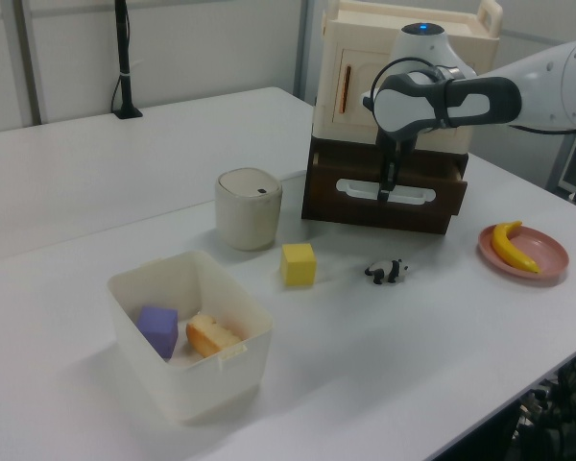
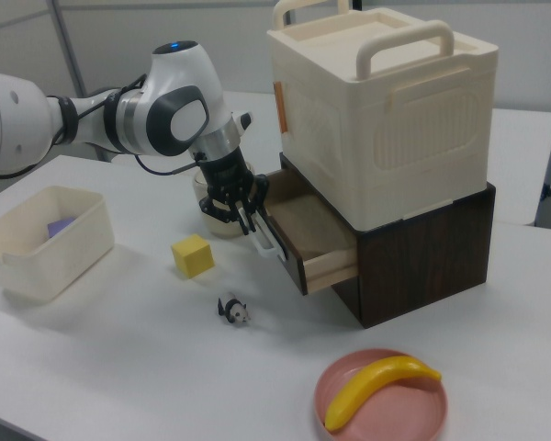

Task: Slide the drawer open
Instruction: 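Pull the handle outward, sliding the drawer out of the cabinet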

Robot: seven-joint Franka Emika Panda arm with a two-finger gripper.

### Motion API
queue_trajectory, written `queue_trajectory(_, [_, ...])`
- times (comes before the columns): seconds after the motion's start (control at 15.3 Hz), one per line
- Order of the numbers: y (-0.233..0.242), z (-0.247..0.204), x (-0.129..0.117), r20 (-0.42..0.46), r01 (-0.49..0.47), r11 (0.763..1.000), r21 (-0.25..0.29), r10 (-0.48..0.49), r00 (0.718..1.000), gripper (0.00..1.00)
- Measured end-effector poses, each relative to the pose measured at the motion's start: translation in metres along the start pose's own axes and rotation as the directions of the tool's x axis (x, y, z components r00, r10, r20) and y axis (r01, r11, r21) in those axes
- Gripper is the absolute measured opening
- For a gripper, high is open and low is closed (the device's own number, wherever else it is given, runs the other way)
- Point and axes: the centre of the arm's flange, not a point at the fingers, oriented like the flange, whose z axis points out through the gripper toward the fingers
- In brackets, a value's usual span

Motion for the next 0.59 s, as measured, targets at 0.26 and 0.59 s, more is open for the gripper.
queue_trajectory(0.26, [-0.0058, -0.0026, 0.0001, 0.0, 0.006, 1.0, 0.002, -0.006, 1.0, 0.11])
queue_trajectory(0.59, [-0.0066, -0.0033, 0.0001, 0.001, 0.007, 1.0, 0.002, -0.007, 1.0, 0.1])
